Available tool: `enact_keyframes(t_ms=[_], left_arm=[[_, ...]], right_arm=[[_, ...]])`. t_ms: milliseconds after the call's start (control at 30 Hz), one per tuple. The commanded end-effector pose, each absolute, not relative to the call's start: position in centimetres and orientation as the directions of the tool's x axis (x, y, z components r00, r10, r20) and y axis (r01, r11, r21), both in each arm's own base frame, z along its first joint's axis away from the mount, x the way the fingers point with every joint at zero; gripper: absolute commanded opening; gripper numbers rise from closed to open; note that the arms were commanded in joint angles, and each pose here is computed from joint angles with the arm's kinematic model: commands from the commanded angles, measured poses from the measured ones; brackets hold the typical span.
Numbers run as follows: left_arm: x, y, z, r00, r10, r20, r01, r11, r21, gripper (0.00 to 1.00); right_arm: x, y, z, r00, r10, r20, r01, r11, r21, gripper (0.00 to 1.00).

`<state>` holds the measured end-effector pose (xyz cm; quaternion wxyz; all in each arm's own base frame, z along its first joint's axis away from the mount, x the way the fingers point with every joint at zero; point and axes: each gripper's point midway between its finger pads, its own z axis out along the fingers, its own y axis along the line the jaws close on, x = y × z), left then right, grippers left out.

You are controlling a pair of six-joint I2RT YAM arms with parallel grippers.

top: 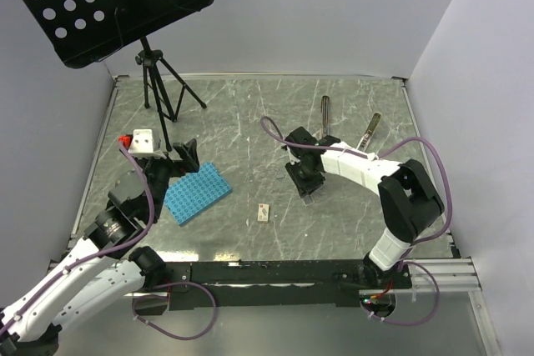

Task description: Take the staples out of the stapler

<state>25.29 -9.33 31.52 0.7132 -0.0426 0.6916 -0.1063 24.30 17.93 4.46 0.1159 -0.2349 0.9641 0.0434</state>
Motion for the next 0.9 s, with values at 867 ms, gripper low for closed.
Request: enact_keyframes(t_ms=[867], left_arm=[[25.1, -8.8, 32.7, 0.063, -0.232, -0.971, 0.086, 0.970, -0.226, 0.99]], right_arm=[[24.3, 17.1, 3.2, -0.872, -0.447, -0.197, -0.458, 0.889, 0.009, 0.39]])
